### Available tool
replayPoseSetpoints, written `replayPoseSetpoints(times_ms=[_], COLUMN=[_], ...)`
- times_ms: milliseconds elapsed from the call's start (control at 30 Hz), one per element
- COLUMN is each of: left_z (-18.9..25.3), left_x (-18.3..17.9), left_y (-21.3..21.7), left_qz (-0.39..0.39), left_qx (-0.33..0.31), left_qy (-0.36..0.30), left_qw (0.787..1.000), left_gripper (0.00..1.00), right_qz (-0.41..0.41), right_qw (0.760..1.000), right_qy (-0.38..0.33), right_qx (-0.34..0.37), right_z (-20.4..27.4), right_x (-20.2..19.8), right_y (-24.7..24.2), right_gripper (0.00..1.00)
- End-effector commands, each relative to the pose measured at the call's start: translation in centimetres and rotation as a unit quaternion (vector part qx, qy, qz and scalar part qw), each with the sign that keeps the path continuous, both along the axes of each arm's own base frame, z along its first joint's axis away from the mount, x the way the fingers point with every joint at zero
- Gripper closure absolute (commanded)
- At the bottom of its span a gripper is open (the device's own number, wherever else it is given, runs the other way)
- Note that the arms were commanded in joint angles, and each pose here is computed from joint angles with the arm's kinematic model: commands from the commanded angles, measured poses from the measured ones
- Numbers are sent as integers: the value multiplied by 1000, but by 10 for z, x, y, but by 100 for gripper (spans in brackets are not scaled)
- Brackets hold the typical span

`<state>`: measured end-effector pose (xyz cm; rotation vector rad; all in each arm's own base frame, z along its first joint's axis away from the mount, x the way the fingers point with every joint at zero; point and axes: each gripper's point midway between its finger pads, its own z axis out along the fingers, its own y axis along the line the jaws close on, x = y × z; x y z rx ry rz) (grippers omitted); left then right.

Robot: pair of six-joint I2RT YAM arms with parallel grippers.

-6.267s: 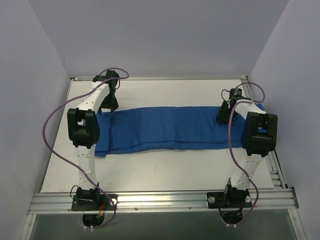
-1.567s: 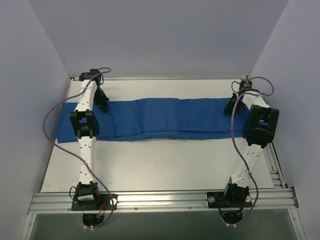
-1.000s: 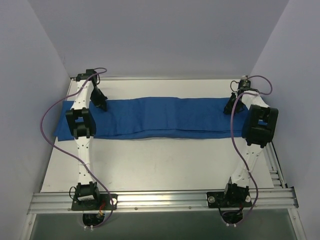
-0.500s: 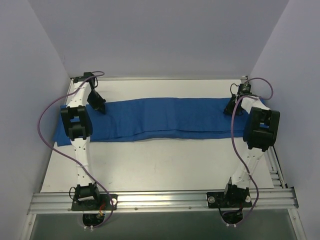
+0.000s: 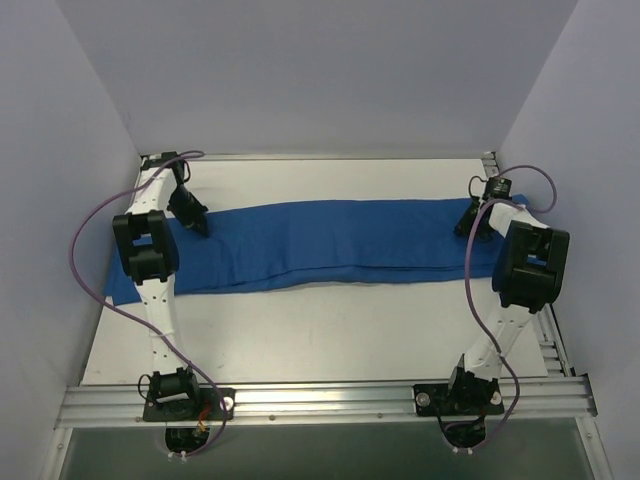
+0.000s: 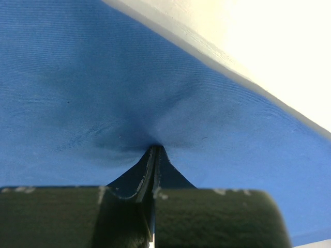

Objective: Open and lay out the surgical kit
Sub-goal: Open the surgical kit at the center of the board.

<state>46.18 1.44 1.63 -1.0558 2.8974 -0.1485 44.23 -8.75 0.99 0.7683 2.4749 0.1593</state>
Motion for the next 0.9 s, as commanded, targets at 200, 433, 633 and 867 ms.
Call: replayPoseSetpoints(times_ms=[200, 433, 633, 867], left_z=[-38, 11, 51, 69], left_x=[-42, -32, -29, -38], left_y=[40, 21, -18, -40], left_qz=[-26, -23, -51, -75], left_qx=[67, 57, 33, 15], left_qy=[90, 27, -25, -40], left_qw=[993, 998, 998, 996], left_gripper=[98, 74, 65, 64], right_qz=[-45, -63, -105, -99], right_qw=[977, 989, 986, 984], right_qy=[208, 126, 37, 43], right_qx=[-25, 35, 124, 145], right_z=[-35, 20, 46, 38], right_x=[-122, -105, -111, -140], right_y=[-27, -1, 39, 58], right_gripper=[82, 58, 37, 39])
